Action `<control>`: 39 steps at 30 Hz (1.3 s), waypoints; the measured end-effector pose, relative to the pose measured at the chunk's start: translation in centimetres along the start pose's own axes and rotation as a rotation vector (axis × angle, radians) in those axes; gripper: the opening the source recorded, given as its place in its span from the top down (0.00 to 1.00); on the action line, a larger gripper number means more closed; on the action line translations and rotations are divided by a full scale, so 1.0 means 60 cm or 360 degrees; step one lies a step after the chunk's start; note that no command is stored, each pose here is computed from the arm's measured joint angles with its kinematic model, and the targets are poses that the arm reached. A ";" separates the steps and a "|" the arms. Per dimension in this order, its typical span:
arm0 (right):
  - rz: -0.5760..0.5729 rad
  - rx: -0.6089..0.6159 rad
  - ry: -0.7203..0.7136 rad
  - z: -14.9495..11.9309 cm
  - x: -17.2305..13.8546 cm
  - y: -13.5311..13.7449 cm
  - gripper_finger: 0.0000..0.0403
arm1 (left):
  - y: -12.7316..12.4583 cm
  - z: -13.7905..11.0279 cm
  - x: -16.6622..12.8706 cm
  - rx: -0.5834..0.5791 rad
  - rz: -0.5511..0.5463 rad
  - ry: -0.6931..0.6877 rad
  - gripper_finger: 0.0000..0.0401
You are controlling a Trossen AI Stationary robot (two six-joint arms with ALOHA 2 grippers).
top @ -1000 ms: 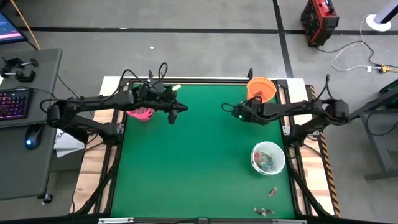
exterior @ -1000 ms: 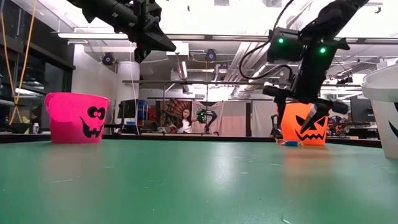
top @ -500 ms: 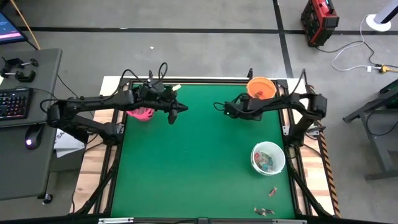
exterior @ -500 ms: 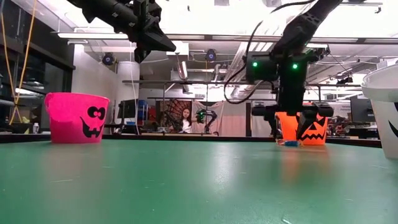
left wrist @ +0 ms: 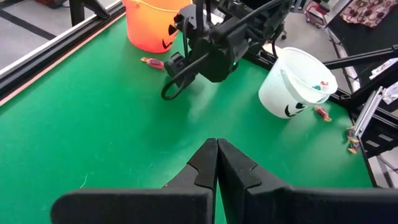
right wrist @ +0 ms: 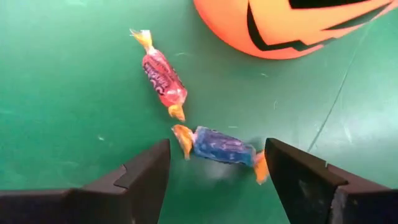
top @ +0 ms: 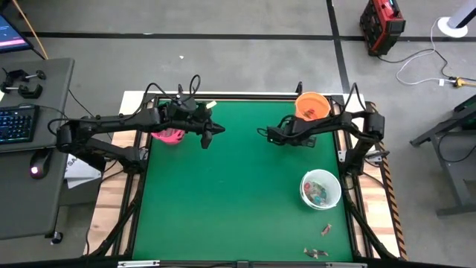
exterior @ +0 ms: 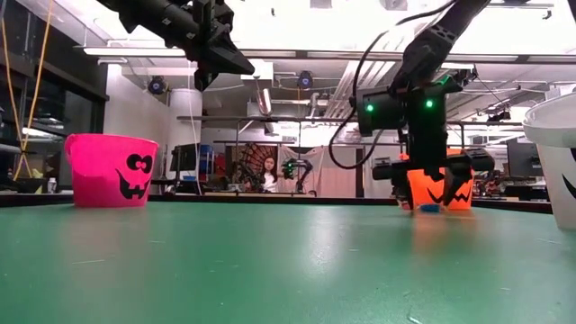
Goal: Sort candy by brand, put in halloween buckets
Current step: Put the blue candy into the orange bucket
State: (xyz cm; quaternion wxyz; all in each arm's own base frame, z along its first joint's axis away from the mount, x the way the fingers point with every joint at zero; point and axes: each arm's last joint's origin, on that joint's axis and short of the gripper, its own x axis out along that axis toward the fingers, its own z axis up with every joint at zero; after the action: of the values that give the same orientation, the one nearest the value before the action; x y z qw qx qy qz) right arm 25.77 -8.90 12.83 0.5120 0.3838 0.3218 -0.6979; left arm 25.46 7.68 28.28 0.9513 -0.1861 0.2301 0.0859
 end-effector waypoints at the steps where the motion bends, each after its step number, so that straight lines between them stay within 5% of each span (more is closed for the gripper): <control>1: 0.0003 -0.0001 0.0003 0.000 0.000 0.000 0.37 | 0.000 0.000 0.000 0.0008 0.0000 0.0000 1.00; 12: 0.0031 -0.0107 0.0066 -0.012 0.019 -0.001 0.47 | 0.000 0.000 0.000 0.0025 0.0000 0.0000 1.00; 25: 0.0115 -0.0386 0.0068 -0.038 0.009 0.000 0.87 | 0.000 0.000 0.000 0.0029 0.0000 0.0000 1.00; 28: 0.0178 -0.0458 0.0082 -0.042 -0.009 -0.001 0.97 | 0.000 0.000 0.000 0.0029 0.0000 -0.0001 1.00; 32: 0.0292 -0.0605 0.0223 -0.041 -0.047 -0.005 0.96 | 0.000 0.000 0.000 0.0040 0.0000 -0.0001 1.00; 39: 0.0706 -0.0726 0.0082 -0.010 -0.151 -0.042 0.99 | 0.000 0.000 0.000 0.0039 0.0000 -0.0001 1.00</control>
State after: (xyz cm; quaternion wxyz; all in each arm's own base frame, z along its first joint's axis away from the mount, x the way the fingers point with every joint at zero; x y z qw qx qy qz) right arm 25.10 -3.49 20.50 0.7162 0.3375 0.3913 -0.4691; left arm 25.46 7.68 28.29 0.9536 -0.1743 0.2308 0.0833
